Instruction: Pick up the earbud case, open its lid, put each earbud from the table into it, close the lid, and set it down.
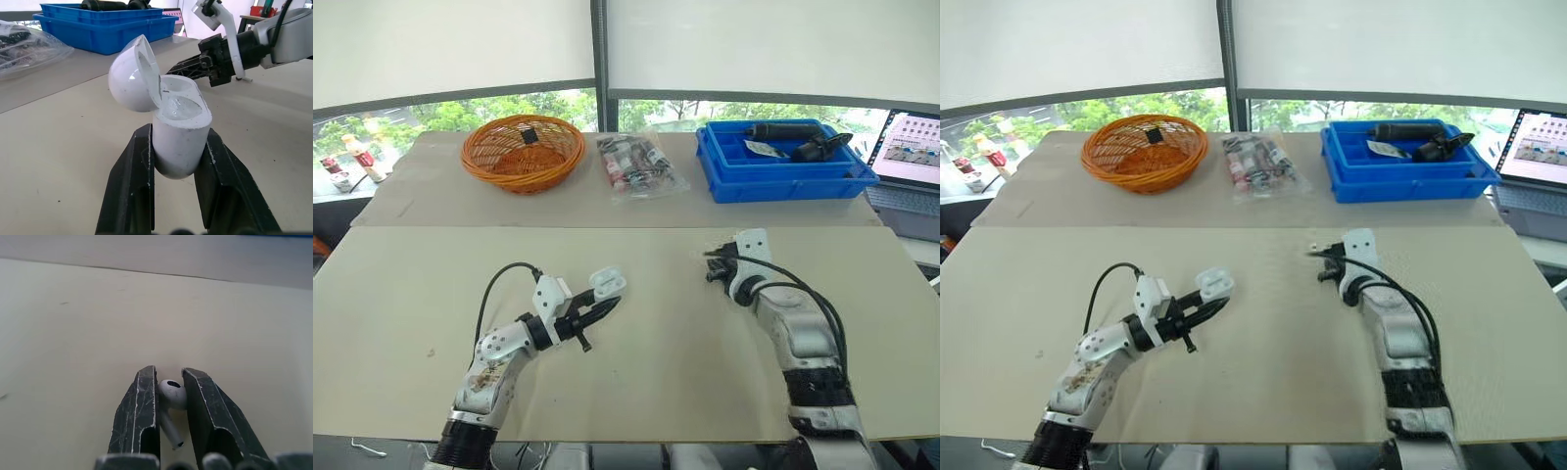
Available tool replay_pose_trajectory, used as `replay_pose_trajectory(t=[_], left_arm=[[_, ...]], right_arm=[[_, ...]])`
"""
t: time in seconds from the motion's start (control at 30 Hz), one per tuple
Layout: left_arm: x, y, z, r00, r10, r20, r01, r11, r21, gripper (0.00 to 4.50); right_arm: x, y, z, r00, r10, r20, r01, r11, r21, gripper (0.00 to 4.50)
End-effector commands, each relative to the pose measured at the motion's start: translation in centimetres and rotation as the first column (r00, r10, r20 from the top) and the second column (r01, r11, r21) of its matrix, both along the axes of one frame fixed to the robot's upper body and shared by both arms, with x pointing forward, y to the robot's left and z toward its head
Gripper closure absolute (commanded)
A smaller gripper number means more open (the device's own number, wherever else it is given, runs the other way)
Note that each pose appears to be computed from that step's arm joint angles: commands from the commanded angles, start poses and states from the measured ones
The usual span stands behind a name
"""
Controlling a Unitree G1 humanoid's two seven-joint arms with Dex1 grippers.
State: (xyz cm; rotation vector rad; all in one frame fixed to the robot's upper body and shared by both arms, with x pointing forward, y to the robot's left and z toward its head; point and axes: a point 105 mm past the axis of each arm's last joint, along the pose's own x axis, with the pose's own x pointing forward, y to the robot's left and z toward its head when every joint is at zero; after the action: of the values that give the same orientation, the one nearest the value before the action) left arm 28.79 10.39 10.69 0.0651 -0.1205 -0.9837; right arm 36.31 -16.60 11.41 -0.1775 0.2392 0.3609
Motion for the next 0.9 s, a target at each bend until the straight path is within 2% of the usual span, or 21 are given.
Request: replay_pose_trajectory(t=[0.03,0.1,0.17,0.23,0.3,0.47,0.63,0.9], left_arm=[[-1.0,-0.1,1.2,0.999,-0.025,0.041,0.025,1.000,0.000,3.91],[-1.5,-0.1,1.4,0.999,-0.035,0.041,0.035,0.999,0.006,3.91],[-1.9,0.0,1.5,0.999,-0.037,0.037,0.037,0.999,0.007,3.91],[-2.2,0.1,1.5,0.998,-0.048,0.029,0.047,0.999,0.018,3.91],[-2.3,0.3,1.5,0.998,-0.053,0.023,0.053,0.998,0.026,3.91],[-2.8,0.6,1.9,0.998,-0.064,0.017,0.063,0.997,0.034,3.91],[-3.1,0.5,2.4,0.997,-0.078,0.017,0.077,0.997,0.031,3.91],[-3.6,0.2,2.6,0.996,-0.084,0.015,0.083,0.996,0.028,3.91]], right_arm=[[-3.9,1.6,3.3,0.937,0.330,0.117,-0.308,0.935,-0.175,4.10],[-6.4,2.0,3.2,0.868,0.489,0.091,-0.453,0.853,-0.258,4.10],[-8.2,2.0,3.1,0.820,0.569,0.055,-0.536,0.799,-0.274,4.10],[-10.4,1.2,2.5,0.751,0.658,-0.054,-0.640,0.707,-0.299,4.10],[-12.3,0.3,1.9,0.684,0.712,-0.158,-0.718,0.620,-0.316,4.10],[-15.6,-2.8,0.7,0.570,0.751,-0.334,-0.817,0.478,-0.322,4.10],[-17.0,-4.9,-0.3,0.525,0.744,-0.414,-0.848,0.416,-0.328,4.10],[-16.5,-7.5,-1.7,0.531,0.696,-0.484,-0.847,0.416,-0.332,4.10]])
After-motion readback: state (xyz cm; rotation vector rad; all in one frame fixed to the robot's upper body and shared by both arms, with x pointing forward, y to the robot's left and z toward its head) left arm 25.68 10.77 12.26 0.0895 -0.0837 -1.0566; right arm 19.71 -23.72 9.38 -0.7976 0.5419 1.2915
